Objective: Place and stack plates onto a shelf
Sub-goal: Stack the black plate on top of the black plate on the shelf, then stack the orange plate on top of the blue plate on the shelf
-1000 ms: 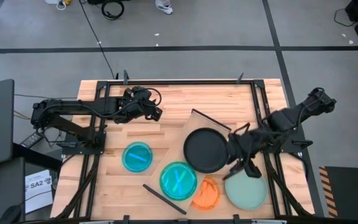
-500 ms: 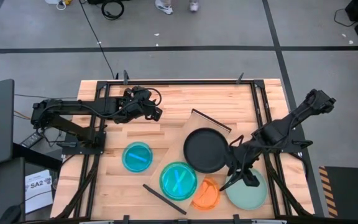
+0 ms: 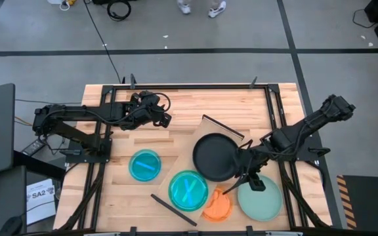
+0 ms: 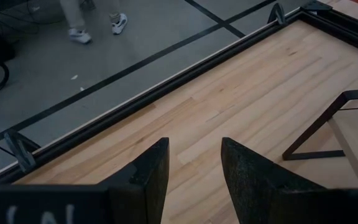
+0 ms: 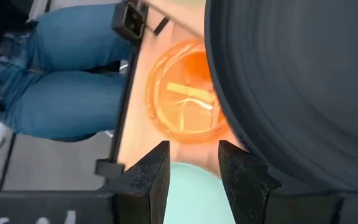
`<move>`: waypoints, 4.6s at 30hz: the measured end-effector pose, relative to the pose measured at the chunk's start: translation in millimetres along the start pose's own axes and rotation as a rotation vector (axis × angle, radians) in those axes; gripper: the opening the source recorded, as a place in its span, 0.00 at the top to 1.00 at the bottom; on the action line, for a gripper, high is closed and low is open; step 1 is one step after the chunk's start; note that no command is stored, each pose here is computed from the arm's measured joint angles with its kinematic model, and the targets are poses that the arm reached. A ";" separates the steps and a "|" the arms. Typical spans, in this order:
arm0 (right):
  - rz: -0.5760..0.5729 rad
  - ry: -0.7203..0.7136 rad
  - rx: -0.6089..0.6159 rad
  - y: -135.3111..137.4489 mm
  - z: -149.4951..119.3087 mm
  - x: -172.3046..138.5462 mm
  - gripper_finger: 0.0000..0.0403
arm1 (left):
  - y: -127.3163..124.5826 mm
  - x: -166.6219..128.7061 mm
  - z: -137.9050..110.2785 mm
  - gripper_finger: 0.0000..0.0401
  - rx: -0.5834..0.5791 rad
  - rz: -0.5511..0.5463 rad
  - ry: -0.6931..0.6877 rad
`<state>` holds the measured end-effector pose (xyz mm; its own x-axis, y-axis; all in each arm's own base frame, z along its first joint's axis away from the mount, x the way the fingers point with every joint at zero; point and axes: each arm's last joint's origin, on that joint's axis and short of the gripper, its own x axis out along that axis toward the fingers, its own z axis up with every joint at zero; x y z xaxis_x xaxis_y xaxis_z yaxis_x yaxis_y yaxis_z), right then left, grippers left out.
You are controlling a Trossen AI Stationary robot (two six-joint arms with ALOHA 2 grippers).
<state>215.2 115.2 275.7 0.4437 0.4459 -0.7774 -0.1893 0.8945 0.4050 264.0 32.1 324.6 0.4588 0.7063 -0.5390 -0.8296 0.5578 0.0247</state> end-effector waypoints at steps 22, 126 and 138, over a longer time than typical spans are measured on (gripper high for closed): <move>0.003 -0.057 0.210 -9.5 4.0 -15.0 0.65 | 0.0 0.0 0.0 0.62 0.000 0.000 0.000; -0.461 0.039 0.425 20.3 -34.2 156.4 0.65 | -0.2 -0.1 -0.2 0.62 -0.002 -0.001 0.000; -0.425 0.035 0.441 11.2 -43.3 163.0 0.65 | -0.3 -0.2 -0.2 0.62 -0.002 -0.001 0.000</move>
<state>247.4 199.3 132.7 0.3705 0.0608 -0.9269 0.3817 0.8997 0.2116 264.1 31.8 324.5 0.4601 0.7056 -0.5390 -0.8295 0.5580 0.0225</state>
